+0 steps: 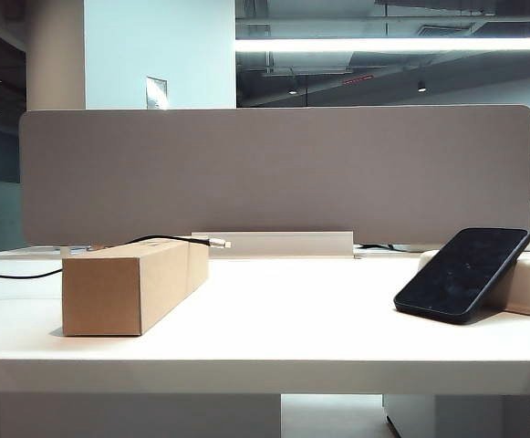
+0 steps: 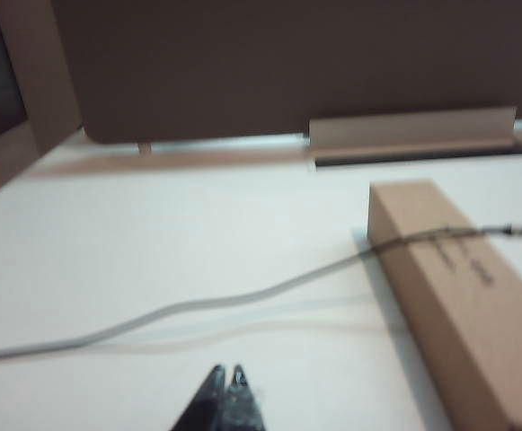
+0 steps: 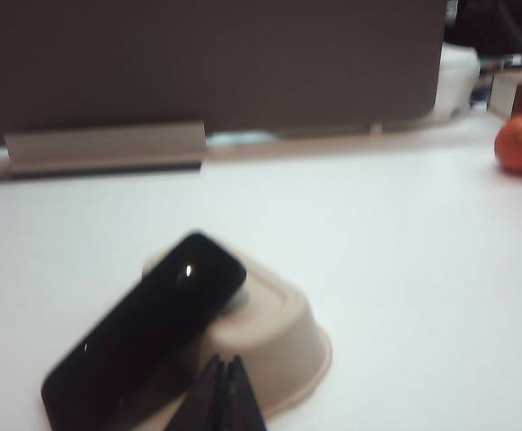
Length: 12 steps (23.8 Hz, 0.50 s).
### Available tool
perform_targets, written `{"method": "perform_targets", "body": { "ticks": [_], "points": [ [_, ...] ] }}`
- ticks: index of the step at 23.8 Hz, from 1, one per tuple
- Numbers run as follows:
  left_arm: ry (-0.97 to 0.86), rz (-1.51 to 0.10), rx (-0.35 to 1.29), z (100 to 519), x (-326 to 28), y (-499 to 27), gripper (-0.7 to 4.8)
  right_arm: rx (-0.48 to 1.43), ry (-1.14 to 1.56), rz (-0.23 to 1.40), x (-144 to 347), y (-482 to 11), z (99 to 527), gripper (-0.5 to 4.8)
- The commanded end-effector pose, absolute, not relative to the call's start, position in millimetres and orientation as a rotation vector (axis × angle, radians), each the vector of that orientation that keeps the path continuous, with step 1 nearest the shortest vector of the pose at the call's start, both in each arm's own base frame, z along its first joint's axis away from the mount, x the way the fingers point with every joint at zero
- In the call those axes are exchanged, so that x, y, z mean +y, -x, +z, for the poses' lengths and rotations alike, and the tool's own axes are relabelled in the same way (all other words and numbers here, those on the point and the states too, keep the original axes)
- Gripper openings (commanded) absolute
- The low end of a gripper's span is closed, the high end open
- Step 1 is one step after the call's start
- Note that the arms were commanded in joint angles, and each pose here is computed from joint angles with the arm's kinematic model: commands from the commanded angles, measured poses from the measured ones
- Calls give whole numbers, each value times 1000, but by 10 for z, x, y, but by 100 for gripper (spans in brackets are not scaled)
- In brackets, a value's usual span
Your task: Pick up the charging cable and the phone, plug the charging cable into the charging port on the phone, and finally place them back on the table.
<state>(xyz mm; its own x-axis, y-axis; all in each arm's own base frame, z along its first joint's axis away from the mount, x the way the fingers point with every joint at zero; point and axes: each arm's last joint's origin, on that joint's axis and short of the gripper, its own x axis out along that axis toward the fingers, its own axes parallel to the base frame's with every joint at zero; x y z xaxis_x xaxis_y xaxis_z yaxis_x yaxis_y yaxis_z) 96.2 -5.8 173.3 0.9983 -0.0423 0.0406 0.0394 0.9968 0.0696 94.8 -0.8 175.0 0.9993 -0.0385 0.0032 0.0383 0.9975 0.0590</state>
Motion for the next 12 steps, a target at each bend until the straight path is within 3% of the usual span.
{"method": "perform_targets", "body": {
  "ticks": [1, 12],
  "points": [
    [-63, -46, -103, 1884, -57, -931, -6, -57, -58, -38, -8, -917, 1956, -5],
    [-64, -89, -148, 2027, -68, -893, -6, 26, -80, -16, 1, -1030, 2293, -5]
  ]
}}
